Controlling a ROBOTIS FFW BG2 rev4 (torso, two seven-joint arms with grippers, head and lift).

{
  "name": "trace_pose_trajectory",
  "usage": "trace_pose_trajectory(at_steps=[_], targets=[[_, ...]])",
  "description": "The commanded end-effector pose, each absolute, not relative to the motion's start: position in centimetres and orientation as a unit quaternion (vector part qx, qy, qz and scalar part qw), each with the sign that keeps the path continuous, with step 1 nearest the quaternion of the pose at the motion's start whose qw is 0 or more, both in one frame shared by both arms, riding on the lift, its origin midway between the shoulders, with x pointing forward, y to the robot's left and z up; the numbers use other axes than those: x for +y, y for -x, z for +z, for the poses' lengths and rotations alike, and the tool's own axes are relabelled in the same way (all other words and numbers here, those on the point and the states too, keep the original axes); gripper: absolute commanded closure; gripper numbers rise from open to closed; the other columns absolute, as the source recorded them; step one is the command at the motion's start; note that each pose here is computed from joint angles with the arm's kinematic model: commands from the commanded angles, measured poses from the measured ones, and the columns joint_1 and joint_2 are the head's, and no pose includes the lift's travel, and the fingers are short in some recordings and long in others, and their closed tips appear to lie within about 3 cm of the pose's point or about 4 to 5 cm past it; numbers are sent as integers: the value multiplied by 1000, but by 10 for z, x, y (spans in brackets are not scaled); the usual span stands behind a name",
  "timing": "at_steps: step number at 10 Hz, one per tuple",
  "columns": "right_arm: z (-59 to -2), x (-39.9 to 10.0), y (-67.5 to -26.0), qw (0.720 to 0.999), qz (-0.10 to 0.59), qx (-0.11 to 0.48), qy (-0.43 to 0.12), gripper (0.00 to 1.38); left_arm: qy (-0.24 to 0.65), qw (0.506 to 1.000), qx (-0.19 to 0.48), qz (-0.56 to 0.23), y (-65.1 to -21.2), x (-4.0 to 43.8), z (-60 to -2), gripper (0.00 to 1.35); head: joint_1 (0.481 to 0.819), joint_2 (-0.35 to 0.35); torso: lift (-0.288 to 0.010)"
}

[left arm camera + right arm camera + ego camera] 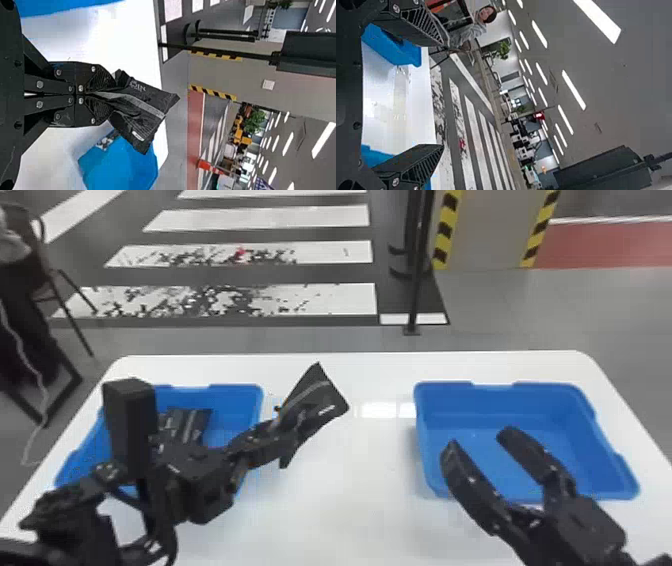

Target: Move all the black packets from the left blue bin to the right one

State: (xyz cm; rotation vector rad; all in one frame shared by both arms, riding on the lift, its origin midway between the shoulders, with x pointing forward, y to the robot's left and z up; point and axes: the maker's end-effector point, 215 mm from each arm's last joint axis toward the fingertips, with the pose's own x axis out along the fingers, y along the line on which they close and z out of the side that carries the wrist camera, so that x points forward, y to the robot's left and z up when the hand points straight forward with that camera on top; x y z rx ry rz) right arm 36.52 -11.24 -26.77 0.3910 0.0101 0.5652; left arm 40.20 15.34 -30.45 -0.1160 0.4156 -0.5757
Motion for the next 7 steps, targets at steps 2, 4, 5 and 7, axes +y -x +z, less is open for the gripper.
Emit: trace_pose_trajectory(at_steps=[2, 4, 5, 7], targets=[[-257, -69, -370, 915, 332, 6, -228, 116, 77, 918, 197, -336, -391, 106, -296, 1205, 695, 62, -154], [-253, -44, -367, 900, 364, 13, -241, 113, 89, 903, 194, -372, -383, 74, -290, 1205, 695, 56, -154], [-253, -33, -365, 893, 377, 21, -244, 114, 94, 898, 194, -385, -379, 63, -289, 1205, 695, 53, -154], [-259, -26, -369, 890, 383, 28, -244, 116, 105, 884, 196, -412, -369, 41, -286, 1205, 695, 47, -154]])
